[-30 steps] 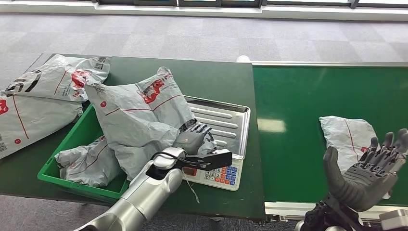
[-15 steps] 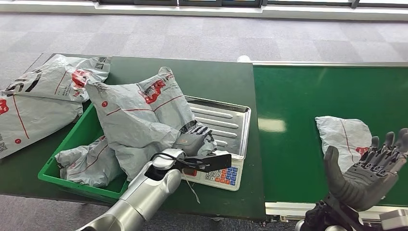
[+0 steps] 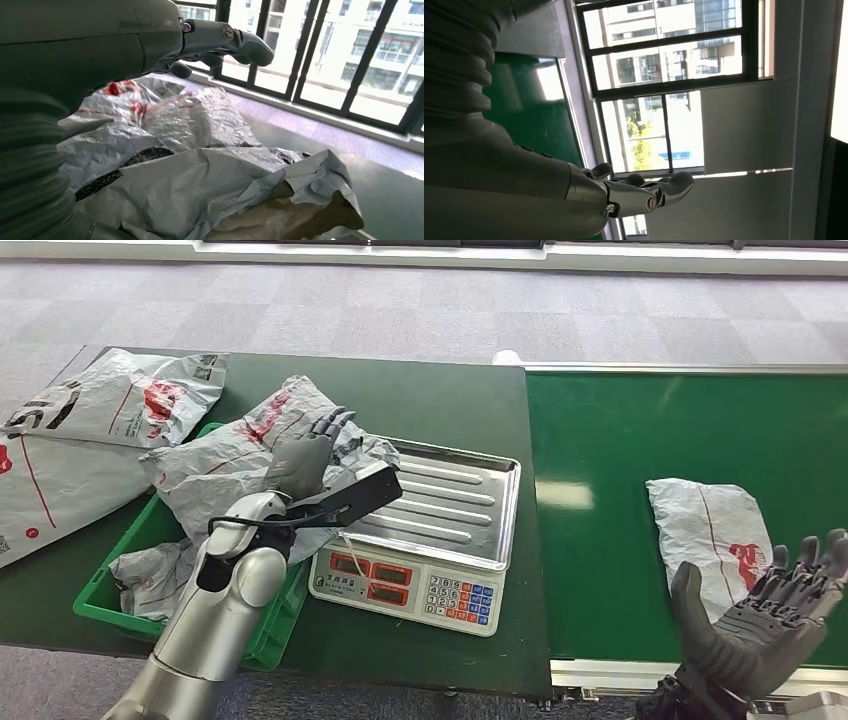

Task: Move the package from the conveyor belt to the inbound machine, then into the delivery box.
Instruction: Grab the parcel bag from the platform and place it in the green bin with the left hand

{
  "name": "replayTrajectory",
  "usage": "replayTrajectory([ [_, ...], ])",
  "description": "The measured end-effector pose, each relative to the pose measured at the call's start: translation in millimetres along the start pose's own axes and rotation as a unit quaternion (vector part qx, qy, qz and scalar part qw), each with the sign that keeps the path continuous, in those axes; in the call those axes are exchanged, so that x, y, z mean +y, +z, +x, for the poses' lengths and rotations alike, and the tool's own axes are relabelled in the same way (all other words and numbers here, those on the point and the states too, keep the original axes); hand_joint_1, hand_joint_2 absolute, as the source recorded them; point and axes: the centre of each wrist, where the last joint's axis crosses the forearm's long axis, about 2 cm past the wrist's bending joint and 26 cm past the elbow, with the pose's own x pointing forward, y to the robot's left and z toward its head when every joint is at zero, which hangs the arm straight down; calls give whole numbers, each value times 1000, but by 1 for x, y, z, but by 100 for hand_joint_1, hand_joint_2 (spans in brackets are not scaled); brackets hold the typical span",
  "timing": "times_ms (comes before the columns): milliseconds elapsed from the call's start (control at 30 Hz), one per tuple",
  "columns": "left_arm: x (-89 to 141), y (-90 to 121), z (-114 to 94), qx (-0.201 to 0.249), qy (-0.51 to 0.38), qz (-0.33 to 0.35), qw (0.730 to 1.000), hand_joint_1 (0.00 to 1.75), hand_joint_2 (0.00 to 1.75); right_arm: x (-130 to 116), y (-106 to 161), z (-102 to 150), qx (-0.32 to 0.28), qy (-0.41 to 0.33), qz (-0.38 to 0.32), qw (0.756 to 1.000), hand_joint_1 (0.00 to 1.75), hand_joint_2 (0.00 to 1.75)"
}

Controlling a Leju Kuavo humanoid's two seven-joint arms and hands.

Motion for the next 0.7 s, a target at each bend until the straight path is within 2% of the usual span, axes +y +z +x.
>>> replayTrajectory([
  [167,21,14,-7,-1,-10,46,999,0,175,-3,5,2,6,2,2,1000,0,175],
  [367,26,22,-9,3,-21,67,998,0,175,-4,5,3,6,3,2,1000,0,175],
  [533,27,34,-21,36,-42,97,994,0,175,-7,11,4,14,7,7,1000,0,175],
  [567,27,37,-25,47,-50,103,992,10,175,-8,12,4,16,8,8,1000,0,175],
  [667,22,47,-36,85,-80,108,987,140,175,-11,15,4,20,10,13,1000,0,175],
  [700,20,49,-40,96,-87,106,986,175,175,-12,16,4,22,10,15,1000,0,175],
])
